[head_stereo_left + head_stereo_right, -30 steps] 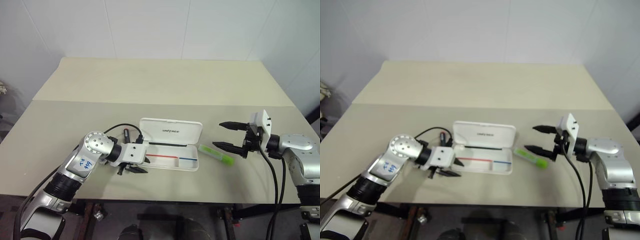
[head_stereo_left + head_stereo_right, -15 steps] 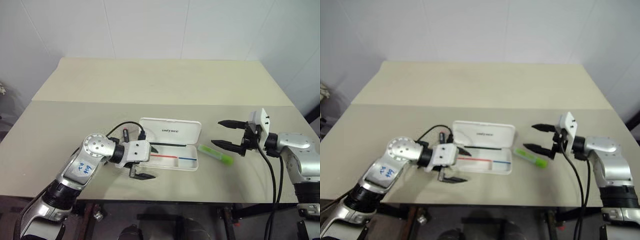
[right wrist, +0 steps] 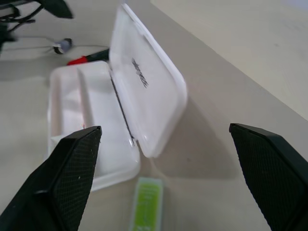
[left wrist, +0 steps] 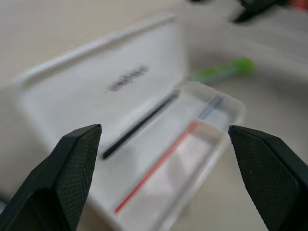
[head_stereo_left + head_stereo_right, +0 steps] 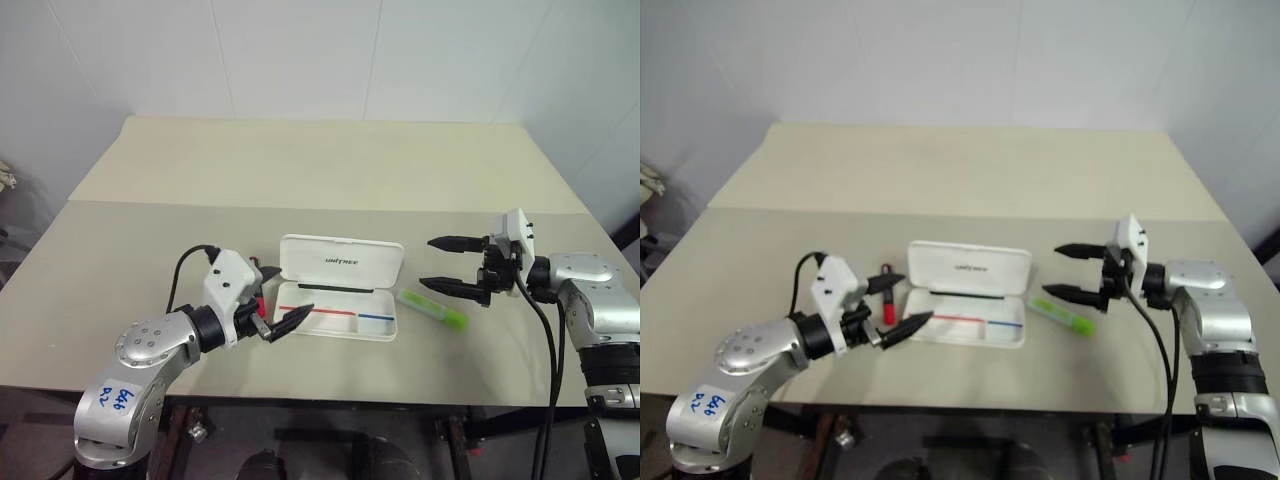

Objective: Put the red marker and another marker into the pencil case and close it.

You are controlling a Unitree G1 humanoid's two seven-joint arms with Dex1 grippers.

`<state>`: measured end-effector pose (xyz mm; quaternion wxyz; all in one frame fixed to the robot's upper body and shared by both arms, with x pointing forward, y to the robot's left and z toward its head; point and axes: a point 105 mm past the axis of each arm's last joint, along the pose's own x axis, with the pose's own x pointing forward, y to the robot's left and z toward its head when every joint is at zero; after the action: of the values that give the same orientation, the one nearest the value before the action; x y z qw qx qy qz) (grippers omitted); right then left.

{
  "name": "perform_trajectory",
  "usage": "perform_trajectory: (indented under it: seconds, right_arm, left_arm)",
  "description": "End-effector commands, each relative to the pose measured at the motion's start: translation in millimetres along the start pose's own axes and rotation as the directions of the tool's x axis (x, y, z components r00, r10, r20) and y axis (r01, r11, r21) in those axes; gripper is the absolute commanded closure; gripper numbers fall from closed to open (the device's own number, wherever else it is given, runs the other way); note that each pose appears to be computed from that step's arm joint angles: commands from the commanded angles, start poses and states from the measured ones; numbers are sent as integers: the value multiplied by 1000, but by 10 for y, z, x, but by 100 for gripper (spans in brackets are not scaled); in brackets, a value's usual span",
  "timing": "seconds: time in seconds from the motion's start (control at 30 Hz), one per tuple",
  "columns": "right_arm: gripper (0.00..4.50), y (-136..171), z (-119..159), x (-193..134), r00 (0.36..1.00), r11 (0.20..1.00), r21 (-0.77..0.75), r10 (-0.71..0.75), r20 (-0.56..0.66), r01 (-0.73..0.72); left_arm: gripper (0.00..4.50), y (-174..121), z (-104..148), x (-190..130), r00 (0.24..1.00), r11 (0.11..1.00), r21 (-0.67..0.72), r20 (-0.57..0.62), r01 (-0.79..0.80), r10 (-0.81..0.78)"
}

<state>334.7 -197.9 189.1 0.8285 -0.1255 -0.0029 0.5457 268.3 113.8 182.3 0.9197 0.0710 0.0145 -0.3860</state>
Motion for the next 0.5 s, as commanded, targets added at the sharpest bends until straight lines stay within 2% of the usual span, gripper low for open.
perform_trajectory:
  seconds: [0.03, 0.2, 0.5]
  right_arm:
    - [0, -30, 253, -64, 995, 999, -45, 7, 100, -2]
    - [0, -57, 234, -21, 995, 999, -49, -5, 95, 9]
    - [0, -89, 195, 66, 996, 999, -48, -1, 94, 5]
  left_arm:
    - [2, 97, 255, -62, 981, 989, -16, 127, -146, 147]
    - [2, 327, 318, -84, 920, 936, -104, 176, -336, 350]
    - [2, 457, 32, -152, 831, 807, -274, 47, -523, 555]
